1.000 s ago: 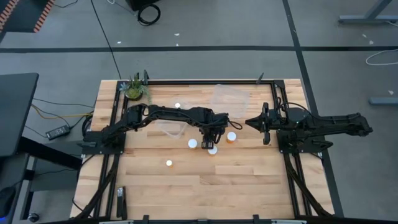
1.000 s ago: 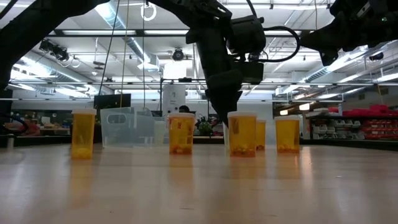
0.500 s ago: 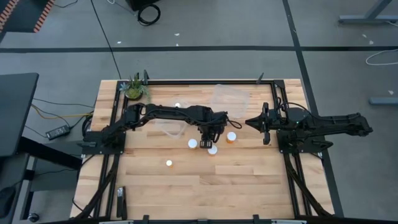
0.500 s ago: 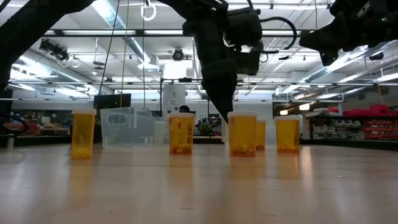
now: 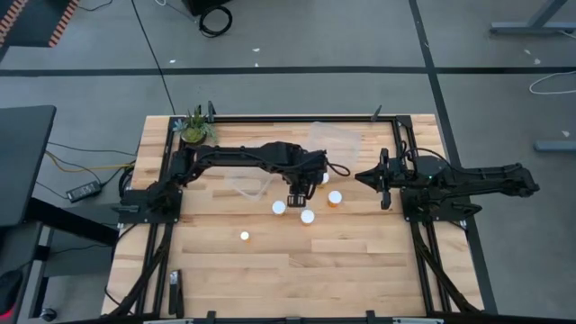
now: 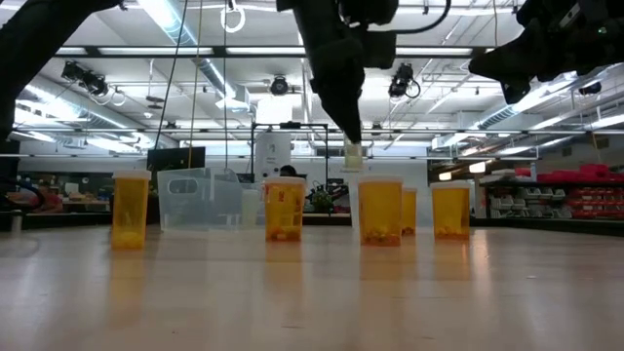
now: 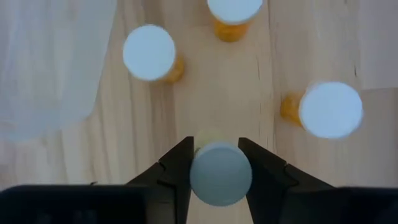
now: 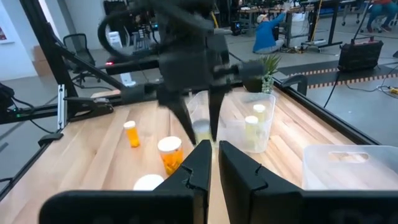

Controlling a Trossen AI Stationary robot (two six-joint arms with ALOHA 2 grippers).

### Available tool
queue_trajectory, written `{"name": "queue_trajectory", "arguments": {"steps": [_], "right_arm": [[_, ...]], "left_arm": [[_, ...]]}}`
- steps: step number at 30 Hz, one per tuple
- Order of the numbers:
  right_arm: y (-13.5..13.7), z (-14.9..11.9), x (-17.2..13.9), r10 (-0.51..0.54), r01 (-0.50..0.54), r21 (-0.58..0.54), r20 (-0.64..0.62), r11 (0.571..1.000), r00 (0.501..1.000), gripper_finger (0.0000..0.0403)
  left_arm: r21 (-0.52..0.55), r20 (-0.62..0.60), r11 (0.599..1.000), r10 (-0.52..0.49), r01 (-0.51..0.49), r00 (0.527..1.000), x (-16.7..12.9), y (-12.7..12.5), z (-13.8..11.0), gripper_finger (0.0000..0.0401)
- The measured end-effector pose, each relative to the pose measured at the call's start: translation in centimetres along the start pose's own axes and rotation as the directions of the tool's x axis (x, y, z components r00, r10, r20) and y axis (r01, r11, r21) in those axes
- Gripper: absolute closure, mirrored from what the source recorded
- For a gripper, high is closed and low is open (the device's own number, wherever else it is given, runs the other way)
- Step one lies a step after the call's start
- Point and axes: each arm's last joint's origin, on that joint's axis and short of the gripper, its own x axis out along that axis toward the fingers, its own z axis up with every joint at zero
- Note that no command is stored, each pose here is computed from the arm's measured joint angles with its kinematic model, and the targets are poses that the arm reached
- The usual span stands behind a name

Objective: Pick and place medicine bottles into bin by pill shape (circle, oval)
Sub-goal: Put the small yellow pill bottle into the left transparent bin

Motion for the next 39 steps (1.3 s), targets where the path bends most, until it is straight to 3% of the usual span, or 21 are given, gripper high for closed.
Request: {"name": "queue_trajectory", "arguments": {"steps": [11, 20, 26, 39], "right_arm": [[0.0, 0.0, 0.0, -0.001, 0.001, -0.001, -0.005, 1.0, 1.0, 0.0366], [0.0, -0.1, 0.0, -0.002, 0.002, -0.001, -0.012, 1.0, 1.0, 0.0366], [0.0, -0.1, 0.0, -0.002, 0.002, -0.001, -0.012, 1.0, 1.0, 0.0366], [0.0, -0.1, 0.0, -0.002, 0.002, -0.001, -0.012, 1.0, 1.0, 0.0366]], "left_arm": [[-0.025, -0.03, 0.999, 0.036, -0.037, 0.999, -2.6, 0.3, -0.8, 0.0278], [-0.039, -0.151, 0.997, 0.061, -0.067, 0.987, -3.0, 0.2, -2.0, 0.028], [-0.038, -0.261, 0.989, 0.128, -0.143, 0.957, -3.1, 0.3, -3.0, 0.028], [-0.013, -0.367, 0.963, 0.246, -0.27, 0.897, -3.5, 0.5, -4.0, 0.0282]]}}
